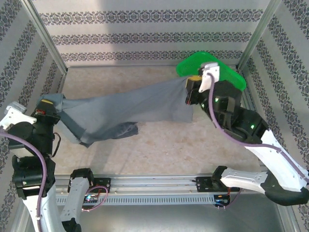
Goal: Fold and stack the t-shirts
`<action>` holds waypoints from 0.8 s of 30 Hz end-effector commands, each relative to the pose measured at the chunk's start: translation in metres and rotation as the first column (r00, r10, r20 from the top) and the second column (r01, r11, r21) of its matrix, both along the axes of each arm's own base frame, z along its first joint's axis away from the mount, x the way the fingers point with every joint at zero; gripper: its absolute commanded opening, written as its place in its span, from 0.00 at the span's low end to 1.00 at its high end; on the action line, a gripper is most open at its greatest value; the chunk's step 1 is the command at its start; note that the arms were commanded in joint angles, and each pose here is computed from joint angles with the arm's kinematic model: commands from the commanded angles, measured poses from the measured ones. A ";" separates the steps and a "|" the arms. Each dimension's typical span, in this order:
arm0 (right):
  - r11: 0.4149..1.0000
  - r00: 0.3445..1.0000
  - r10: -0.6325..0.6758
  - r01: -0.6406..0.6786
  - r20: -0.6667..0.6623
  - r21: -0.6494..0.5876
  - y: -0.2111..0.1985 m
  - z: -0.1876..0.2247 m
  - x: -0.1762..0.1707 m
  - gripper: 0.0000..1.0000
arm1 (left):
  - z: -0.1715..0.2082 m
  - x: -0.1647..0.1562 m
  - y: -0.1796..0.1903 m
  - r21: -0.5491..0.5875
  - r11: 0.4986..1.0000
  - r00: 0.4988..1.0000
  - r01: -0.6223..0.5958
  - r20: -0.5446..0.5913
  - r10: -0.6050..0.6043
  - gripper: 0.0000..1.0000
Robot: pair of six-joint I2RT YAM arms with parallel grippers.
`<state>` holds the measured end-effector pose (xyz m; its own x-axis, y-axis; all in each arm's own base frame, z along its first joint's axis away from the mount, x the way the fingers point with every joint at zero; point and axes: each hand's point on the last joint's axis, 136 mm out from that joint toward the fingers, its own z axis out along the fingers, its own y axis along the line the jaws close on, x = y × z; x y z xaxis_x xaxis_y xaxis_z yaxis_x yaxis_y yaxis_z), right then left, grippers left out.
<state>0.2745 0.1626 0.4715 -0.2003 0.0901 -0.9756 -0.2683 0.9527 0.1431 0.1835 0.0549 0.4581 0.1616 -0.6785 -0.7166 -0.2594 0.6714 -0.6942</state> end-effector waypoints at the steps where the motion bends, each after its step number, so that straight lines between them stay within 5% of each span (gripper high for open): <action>1: 0.997 1.000 -0.009 0.009 -0.008 0.071 0.001 0.011 0.035 0.00 | 0.010 0.045 0.001 0.006 0.999 0.999 0.044 0.011 -0.044 0.00; 13: 0.980 0.926 0.067 0.010 -0.371 0.201 0.036 -0.105 0.251 0.00 | -0.066 0.241 0.036 0.012 0.995 0.979 0.098 -0.183 -0.094 0.00; 14: 0.979 0.911 0.080 0.004 -0.406 0.203 0.040 -0.114 0.261 0.07 | -0.080 0.255 0.039 -0.014 0.994 0.972 0.106 -0.209 -0.107 0.00; 15: 0.980 0.889 0.087 0.004 -0.450 0.199 0.042 -0.128 0.268 0.22 | -0.090 0.265 0.039 -0.037 0.992 0.966 0.119 -0.227 -0.125 0.11; 17: 0.983 0.852 0.096 0.000 -0.515 0.184 0.046 -0.150 0.274 0.43 | -0.108 0.275 0.039 -0.069 0.990 0.949 0.127 -0.280 -0.141 0.48; 19: 0.988 0.818 0.088 0.002 -0.568 0.155 0.047 -0.169 0.270 0.51 | -0.122 0.273 0.039 -0.091 0.989 0.934 0.118 -0.328 -0.142 0.73; 24: 0.985 0.718 0.055 0.074 -0.694 0.155 0.038 -0.246 0.257 0.49 | -0.169 0.238 0.017 -0.171 0.977 0.893 0.129 -0.408 -0.190 0.74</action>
<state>0.5515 0.2032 0.2411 -0.7712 0.1989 -0.6048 -0.0674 0.9191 0.3882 0.4468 0.0884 0.2921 -0.2326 -0.7445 -0.6258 -0.4577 0.6515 -0.6050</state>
